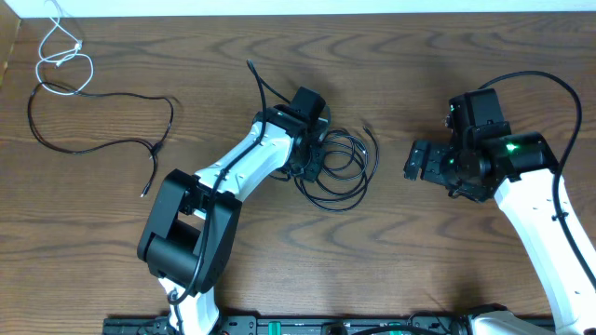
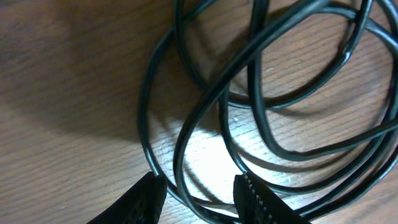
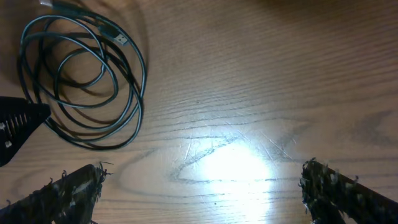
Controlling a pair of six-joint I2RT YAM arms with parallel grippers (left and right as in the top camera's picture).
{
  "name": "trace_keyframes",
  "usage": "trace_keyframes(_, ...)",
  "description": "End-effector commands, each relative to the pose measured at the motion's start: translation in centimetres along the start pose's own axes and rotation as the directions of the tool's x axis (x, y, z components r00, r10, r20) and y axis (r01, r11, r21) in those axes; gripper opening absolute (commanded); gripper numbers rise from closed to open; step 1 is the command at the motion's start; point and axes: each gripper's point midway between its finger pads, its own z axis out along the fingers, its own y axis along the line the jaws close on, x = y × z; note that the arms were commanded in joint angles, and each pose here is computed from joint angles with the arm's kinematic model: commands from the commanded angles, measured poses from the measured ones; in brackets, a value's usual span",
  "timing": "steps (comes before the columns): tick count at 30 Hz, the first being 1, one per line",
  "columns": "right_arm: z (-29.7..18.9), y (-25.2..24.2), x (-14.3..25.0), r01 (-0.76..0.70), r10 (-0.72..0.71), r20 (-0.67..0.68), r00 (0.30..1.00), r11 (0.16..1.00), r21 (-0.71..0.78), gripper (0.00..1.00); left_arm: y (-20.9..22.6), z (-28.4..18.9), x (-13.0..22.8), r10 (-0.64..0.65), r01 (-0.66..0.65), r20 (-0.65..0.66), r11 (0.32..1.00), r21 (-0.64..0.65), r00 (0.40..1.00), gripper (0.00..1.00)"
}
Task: Untangle cables
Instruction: 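Grasp a strand of the black coil with the left gripper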
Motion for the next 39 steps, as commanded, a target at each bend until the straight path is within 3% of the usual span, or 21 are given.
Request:
trace_keyframes(1, 0.1, -0.4, -0.2, 0.01, -0.01, 0.003, 1.0, 1.0, 0.017, 0.99, 0.6, -0.5, 0.1, -0.008, 0.008, 0.0, 1.0, -0.027, 1.0, 0.42)
trace_keyframes(5, 0.1, -0.3, -0.2, 0.01, -0.01, 0.005, 1.0, 1.0, 0.016, 0.99, 0.6, -1.9, -0.9, -0.003, 0.005, 0.055, 0.999, -0.033, 0.999, 0.52)
trace_keyframes(15, 0.1, -0.3, -0.2, 0.01, -0.01, 0.005, 1.0, 1.0, 0.016, 0.99, 1.0, 0.1, 0.2, 0.006, -0.006, -0.006, 0.999, -0.038, 1.0, 0.52)
trace_keyframes(20, 0.1, -0.4, -0.1, 0.01, -0.01, 0.002, 1.0, 1.0, 0.017, 0.99, 0.1, 0.8, 0.5, -0.005, 0.006, -0.026, 1.0, 0.014, 1.0, 0.39)
trace_keyframes(31, 0.1, -0.5, 0.2, 0.011, -0.01, -0.013, 1.0, 1.0, 0.02, 0.99, 1.2, 1.7, 0.6, -0.007, 0.006, -0.037, 0.999, -0.042, 0.999, 0.39)
trace_keyframes(38, 0.1, -0.5, 0.3, 0.011, -0.01, -0.014, 1.0, 1.0, 0.021, 0.99, 1.2, 1.8, 0.9, -0.009, 0.007, -0.052, 0.999, -0.038, 0.999, 0.28)
trace_keyframes(39, 0.1, -0.5, 0.3, 0.011, -0.01, -0.014, 1.0, 1.0, 0.021, 0.99, 1.2, 1.8, 0.9, -0.009, 0.007, -0.052, 0.999, -0.038, 0.999, 0.2)
